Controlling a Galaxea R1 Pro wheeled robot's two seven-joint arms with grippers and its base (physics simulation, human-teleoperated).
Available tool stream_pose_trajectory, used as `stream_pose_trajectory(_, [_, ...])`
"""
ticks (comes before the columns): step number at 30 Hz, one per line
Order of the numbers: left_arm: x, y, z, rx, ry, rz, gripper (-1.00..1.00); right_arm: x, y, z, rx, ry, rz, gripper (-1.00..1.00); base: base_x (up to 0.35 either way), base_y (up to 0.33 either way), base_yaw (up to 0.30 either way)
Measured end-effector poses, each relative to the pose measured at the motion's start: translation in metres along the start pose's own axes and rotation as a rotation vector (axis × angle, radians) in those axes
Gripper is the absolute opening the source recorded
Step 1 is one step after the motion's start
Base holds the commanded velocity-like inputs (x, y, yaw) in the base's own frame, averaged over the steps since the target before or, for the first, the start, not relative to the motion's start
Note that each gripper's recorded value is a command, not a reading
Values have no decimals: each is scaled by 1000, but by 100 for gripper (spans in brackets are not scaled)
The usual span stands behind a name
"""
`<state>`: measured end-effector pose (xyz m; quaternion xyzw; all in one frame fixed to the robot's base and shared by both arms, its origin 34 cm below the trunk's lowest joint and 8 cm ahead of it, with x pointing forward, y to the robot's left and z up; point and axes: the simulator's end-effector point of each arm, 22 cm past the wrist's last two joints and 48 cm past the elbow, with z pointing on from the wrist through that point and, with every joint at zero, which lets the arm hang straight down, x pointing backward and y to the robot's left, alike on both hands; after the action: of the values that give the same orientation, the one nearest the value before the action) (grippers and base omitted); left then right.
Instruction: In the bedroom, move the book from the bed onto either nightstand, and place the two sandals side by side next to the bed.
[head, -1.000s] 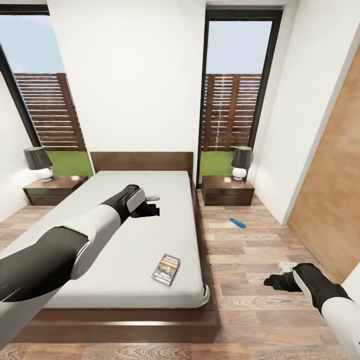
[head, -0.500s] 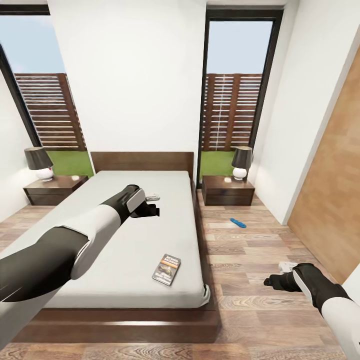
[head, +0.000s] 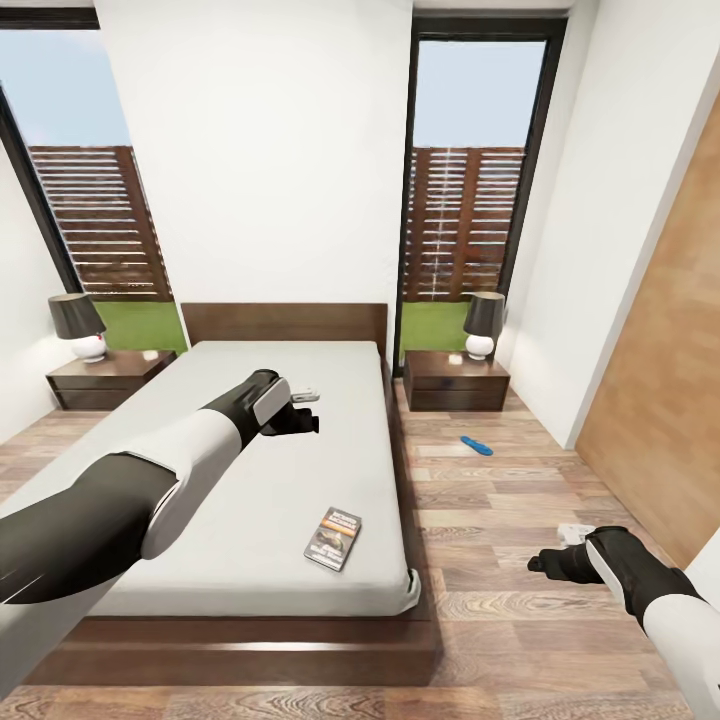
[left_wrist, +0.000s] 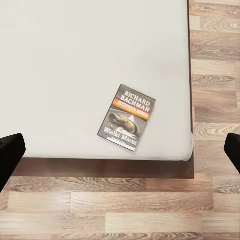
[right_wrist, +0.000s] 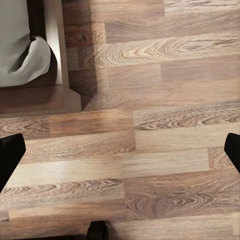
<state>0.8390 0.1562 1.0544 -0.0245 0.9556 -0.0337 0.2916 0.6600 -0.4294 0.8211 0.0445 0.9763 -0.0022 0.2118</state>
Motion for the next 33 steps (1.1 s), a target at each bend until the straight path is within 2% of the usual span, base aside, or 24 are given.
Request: stream_pose_trajectory(33, [17,5,36,-4,8,-2,100,7,0,36,-4,0,1,100,0,0,0])
